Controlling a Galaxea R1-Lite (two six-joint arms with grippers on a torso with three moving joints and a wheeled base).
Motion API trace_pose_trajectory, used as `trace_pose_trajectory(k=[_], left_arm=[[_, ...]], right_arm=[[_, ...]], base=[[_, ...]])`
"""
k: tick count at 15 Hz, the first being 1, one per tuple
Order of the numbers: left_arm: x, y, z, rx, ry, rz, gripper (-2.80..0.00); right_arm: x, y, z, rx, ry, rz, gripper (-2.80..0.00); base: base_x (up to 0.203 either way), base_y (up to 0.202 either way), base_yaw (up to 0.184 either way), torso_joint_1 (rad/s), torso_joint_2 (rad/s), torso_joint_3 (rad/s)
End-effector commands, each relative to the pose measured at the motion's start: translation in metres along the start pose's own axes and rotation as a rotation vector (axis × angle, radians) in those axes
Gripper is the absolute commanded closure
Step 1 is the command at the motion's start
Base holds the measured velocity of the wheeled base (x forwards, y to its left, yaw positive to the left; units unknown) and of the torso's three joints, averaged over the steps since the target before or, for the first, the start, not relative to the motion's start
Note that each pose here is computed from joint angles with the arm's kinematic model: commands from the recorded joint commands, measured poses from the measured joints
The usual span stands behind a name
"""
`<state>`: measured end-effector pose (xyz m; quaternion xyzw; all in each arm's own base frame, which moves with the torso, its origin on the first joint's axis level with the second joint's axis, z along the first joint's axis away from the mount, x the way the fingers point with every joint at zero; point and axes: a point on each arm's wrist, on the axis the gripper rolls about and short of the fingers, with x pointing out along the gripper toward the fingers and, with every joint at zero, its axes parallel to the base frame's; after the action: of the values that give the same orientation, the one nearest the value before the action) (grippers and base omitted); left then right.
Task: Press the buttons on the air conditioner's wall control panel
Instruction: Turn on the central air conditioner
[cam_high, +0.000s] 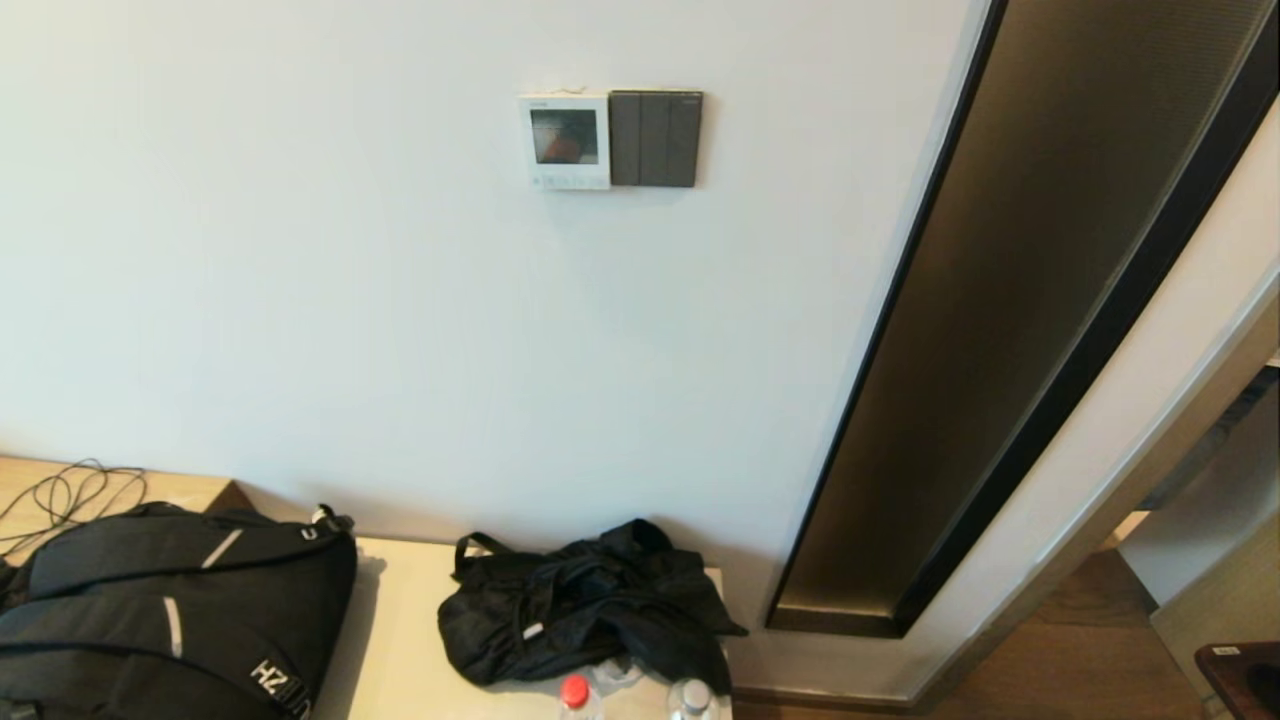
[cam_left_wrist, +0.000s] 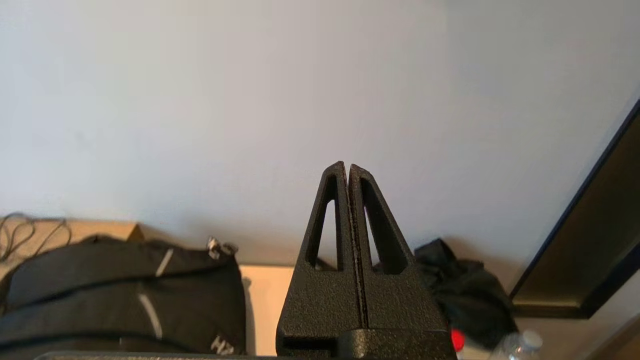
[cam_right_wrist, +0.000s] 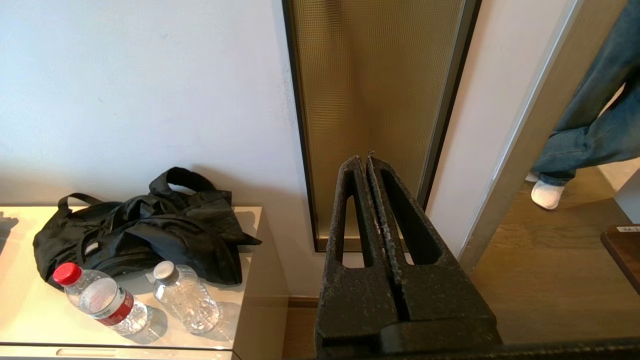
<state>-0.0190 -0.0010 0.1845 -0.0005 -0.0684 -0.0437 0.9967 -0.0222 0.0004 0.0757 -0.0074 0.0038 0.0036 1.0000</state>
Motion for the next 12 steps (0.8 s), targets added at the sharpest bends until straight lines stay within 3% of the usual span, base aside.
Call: trace_pose_trajectory(k=[1,8,12], left_arm=[[0.049,0.003,0.027,-0.009,0.087,-0.021,0.00],[0.203,0.004,0.078,-0.088,0.092,-0.160,0.00],[0.275,-0.028,0.085,-0.148,0.095,-0.325,0.00]], right_arm=[[0.000,0.000,0.000,0.000,0.002,0.001,0.00],[0.000,0.000,0.000,0.000,0.002,0.000,0.00],[0.000,0.000,0.000,0.000,0.000,0.000,0.00]], base=[[0.000,0.000,0.000,0.000,0.00,0.000],[0.000,0.000,0.000,0.000,0.00,0.000],[0.000,0.000,0.000,0.000,0.00,0.000]])
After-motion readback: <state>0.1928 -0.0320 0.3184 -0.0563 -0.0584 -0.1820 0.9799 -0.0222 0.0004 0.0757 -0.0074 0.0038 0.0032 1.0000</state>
